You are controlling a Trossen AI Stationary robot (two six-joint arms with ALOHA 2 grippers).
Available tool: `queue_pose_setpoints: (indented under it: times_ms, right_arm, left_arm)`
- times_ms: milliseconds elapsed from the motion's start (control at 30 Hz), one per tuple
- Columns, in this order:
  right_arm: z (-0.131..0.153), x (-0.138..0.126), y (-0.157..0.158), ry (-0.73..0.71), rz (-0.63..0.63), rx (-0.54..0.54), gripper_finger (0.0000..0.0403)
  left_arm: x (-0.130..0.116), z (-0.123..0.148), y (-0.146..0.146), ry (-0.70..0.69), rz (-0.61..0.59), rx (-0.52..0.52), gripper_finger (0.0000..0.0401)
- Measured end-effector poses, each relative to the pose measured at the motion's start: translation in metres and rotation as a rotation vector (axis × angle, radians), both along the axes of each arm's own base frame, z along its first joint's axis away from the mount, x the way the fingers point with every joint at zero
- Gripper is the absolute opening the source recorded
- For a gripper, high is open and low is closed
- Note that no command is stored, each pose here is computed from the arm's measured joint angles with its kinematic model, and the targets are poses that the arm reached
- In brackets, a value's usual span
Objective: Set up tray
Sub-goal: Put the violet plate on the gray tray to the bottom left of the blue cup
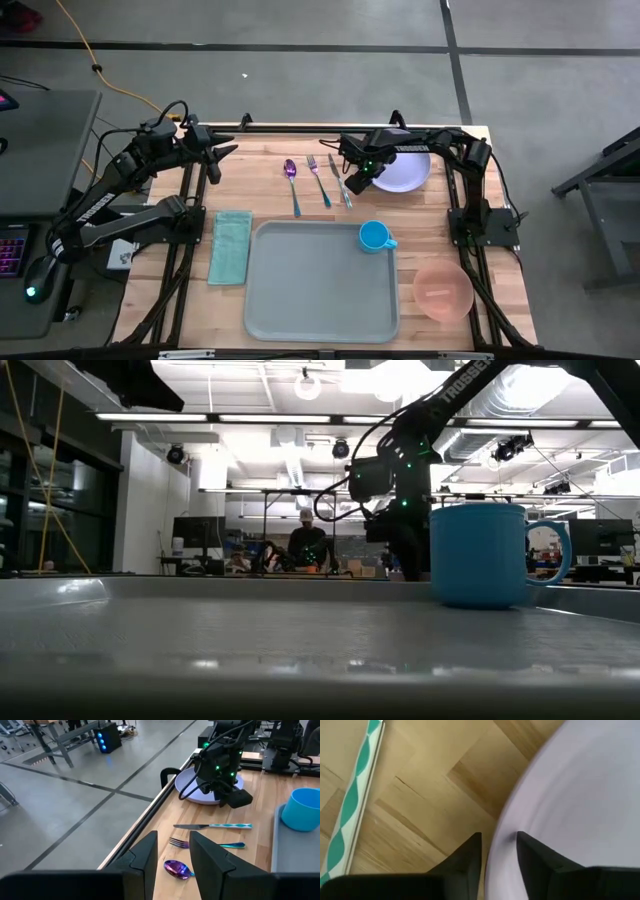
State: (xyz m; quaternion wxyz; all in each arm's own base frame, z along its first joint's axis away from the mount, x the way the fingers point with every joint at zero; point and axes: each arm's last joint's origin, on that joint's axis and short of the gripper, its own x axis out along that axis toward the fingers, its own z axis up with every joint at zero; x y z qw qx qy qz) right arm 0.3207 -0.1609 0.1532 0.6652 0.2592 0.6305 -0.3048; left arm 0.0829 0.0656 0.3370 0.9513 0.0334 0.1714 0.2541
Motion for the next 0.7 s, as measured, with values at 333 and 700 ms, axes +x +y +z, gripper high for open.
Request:
queue_pose_setpoints:
  times_ms: [333,700]
  right_arm:
    - [0.0004,0.0002,0.0005,-0.004,0.006,0.008,0.0012]
    - [0.0016,-0.0032,0.0084,0.031,0.042,0.083,0.0001]
  left_arm:
    - [-0.0001,-0.0005,0.0,0.003,0.001,-0.005,0.0144]
    - [-0.0001,-0.0004,-0.0001,0.003,0.0,-0.003,0.0144]
